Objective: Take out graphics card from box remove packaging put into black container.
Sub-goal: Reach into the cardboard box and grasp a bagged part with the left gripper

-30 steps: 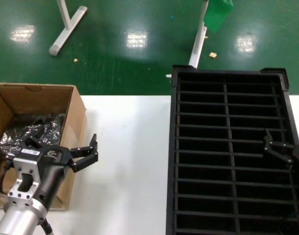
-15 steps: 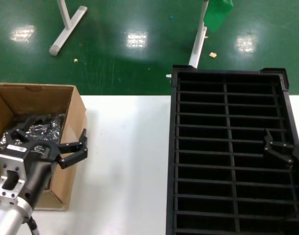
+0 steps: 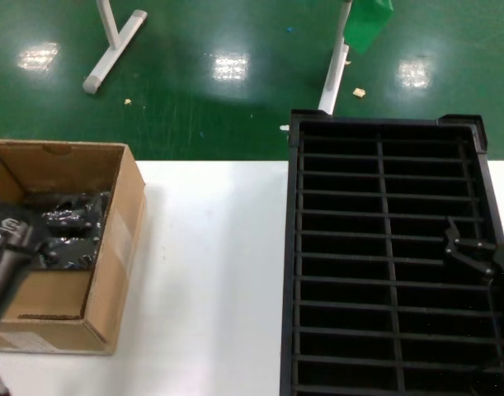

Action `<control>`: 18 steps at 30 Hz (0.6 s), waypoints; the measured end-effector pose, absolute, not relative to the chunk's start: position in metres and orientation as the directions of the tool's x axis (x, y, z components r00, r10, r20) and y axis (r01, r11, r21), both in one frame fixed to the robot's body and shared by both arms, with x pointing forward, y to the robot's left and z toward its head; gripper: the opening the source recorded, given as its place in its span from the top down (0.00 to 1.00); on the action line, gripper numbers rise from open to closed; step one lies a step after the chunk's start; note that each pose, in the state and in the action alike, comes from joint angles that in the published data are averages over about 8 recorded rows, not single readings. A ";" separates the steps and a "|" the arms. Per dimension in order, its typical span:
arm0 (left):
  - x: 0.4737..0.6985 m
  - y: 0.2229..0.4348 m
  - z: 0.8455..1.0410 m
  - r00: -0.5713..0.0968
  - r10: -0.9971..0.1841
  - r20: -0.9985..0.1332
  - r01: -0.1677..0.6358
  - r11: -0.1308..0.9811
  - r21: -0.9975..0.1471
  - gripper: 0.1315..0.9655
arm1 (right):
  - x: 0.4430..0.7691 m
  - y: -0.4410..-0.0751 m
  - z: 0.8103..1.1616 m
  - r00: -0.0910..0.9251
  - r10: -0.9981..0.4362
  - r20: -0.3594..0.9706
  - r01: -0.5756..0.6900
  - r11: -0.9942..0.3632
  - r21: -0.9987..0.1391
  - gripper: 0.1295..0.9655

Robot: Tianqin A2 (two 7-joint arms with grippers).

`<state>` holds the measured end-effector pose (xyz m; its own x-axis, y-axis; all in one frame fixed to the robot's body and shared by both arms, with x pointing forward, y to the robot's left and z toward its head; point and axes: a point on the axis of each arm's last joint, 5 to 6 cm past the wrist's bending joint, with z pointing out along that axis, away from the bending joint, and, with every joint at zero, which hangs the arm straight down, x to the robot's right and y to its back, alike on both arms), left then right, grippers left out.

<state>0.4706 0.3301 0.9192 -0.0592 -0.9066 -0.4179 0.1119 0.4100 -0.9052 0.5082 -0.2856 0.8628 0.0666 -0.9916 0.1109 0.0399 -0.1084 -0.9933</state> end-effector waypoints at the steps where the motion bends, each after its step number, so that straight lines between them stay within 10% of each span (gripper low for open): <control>1: 0.472 0.334 0.921 -0.055 -0.898 -0.436 0.108 0.428 -0.897 0.00 | 0.508 -0.286 0.863 0.067 -0.992 0.111 0.040 -0.108 -0.993 0.00; 18: 0.516 0.396 0.927 -0.196 -0.699 -0.688 0.025 0.698 -0.716 0.00 | 0.508 -0.286 0.863 0.067 -0.992 0.111 0.040 -0.108 -0.993 0.00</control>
